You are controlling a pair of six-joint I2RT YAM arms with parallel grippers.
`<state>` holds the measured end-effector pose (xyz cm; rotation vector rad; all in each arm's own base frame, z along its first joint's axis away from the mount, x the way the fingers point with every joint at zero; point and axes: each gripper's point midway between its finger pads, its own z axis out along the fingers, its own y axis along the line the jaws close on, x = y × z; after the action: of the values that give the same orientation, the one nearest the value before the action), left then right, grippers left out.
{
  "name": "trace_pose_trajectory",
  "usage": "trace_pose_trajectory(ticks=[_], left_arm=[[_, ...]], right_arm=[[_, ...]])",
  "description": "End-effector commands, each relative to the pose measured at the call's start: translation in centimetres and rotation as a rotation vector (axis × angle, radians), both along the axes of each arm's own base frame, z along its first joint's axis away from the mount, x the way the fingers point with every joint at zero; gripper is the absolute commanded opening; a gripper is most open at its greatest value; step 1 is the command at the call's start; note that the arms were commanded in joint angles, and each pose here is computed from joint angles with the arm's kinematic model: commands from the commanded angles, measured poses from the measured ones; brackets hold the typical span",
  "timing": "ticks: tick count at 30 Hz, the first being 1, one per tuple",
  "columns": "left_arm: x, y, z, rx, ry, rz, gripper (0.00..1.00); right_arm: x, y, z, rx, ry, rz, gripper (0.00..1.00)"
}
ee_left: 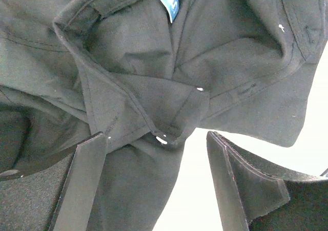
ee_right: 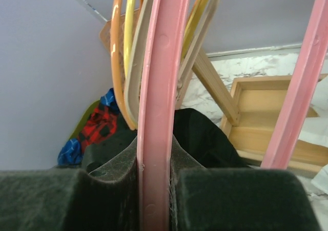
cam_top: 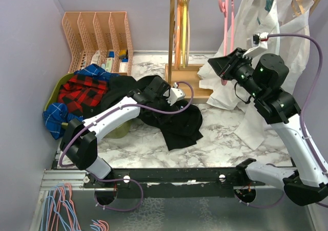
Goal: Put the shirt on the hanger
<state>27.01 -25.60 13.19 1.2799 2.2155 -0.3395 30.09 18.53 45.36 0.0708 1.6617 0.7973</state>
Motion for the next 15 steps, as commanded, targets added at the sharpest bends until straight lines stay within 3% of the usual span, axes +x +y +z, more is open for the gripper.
trace_pose_trajectory(ticks=[1, 8, 15], left_arm=[[1.1, -0.1, 1.1, -0.036, -0.063, 0.04, 0.82], [2.7, 0.0, 1.7, -0.055, -0.102, 0.1, 0.83], [6.1, 0.1, 1.7, -0.007, -0.163, 0.242, 0.83]], right_arm=[[-3.2, -0.2, 2.8, 0.11, -0.101, 0.069, 0.01], [-6.9, -2.2, -7.0, 0.096, 0.075, 0.05, 0.01], [-10.8, -5.0, -10.0, 0.157, 0.065, 0.009, 0.01]])
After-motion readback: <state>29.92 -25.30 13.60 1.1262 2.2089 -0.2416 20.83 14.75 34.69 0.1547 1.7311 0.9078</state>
